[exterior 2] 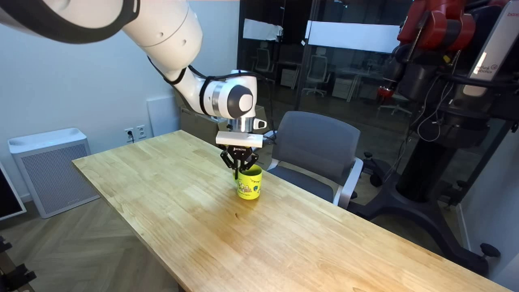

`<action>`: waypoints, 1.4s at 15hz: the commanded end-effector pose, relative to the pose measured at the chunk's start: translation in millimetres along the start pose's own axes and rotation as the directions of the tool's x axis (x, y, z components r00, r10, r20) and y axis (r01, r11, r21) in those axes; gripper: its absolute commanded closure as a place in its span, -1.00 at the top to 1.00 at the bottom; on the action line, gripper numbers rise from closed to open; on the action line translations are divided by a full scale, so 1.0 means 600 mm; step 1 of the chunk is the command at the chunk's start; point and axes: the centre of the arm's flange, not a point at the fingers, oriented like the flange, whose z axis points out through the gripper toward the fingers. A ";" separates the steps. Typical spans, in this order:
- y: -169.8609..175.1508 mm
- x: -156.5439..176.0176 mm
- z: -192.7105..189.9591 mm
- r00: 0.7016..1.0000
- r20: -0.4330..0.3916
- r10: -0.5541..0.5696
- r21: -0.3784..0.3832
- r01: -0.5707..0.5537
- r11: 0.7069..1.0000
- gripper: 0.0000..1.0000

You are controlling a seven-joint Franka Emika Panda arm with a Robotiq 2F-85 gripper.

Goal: Move the cup away from you

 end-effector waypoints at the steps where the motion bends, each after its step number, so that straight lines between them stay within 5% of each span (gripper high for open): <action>1: 0.014 0.015 -0.012 1.000 -0.018 0.026 -0.019 -0.026 0.999 -0.95; 3: 0.015 0.013 -0.012 1.000 -0.011 0.023 -0.024 -0.023 0.999 -0.93; 4: 0.016 0.012 -0.012 1.000 -0.009 0.023 -0.027 -0.023 0.999 -0.31; 6: 0.017 0.010 -0.014 1.000 -0.009 0.025 -0.028 -0.026 0.999 -0.19; 14: 0.004 0.000 -0.046 0.999 -0.024 0.043 -0.071 -0.045 0.996 0.92; 16: -0.008 -0.005 -0.063 0.998 -0.018 0.066 -0.078 -0.067 0.995 1.00; 17: 0.010 0.009 -0.033 0.999 -0.030 0.027 -0.050 -0.028 0.998 0.81; 21: 0.001 0.011 -0.049 0.999 -0.033 0.036 -0.061 -0.038 0.997 1.00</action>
